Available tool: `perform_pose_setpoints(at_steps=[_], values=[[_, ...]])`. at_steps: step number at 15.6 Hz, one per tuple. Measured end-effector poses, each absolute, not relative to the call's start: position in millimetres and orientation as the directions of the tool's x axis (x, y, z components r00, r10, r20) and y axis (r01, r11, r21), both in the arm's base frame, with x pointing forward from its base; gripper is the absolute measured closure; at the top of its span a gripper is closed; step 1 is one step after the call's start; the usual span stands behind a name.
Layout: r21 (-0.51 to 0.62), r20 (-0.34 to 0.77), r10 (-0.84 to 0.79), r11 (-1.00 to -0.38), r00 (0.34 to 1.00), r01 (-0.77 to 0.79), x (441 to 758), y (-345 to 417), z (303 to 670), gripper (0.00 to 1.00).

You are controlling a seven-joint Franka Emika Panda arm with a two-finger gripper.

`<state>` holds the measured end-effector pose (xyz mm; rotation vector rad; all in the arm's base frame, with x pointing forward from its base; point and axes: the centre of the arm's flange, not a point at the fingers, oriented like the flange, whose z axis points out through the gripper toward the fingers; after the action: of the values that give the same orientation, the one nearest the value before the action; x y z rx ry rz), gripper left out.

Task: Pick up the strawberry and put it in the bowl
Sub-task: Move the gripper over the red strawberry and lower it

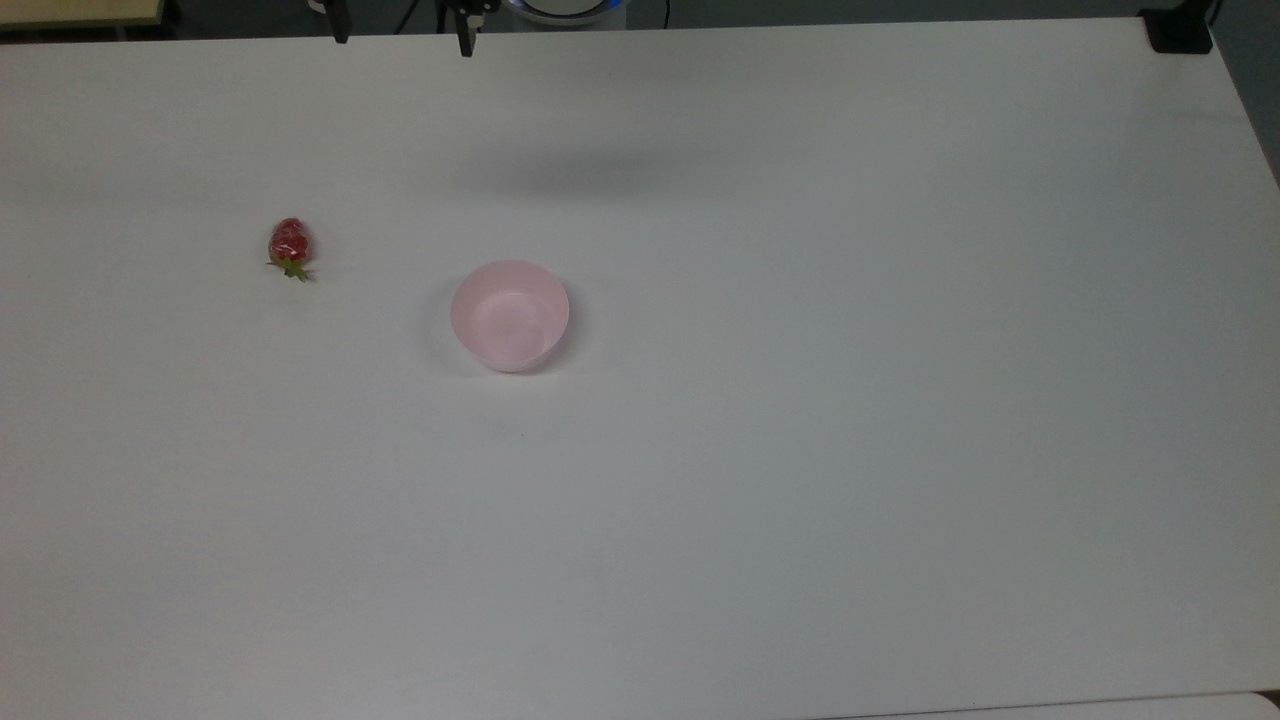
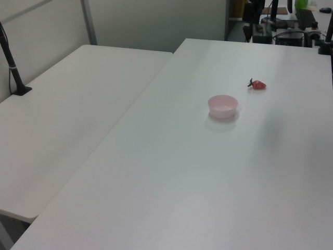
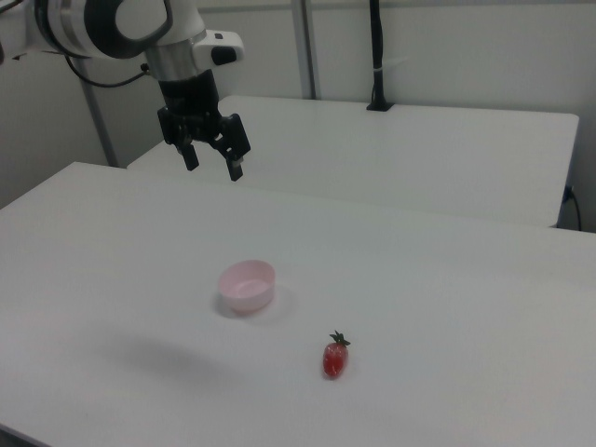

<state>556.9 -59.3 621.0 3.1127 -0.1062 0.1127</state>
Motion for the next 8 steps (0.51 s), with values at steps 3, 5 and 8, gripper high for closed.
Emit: perform_pose_setpoints(at_steps=[3, 5, 8], values=[[0.045, 0.061, 0.027, -0.999, 0.998, 0.024, 554.2, -79.0, 618.0, 0.00], [0.090, 0.030, 0.071, -0.994, 0.997, 0.068, 551.2, -95.0, 609.5, 0.00], [0.152, -0.022, 0.084, -0.985, 0.996, 0.087, 548.3, -113.9, 583.2, 0.00]])
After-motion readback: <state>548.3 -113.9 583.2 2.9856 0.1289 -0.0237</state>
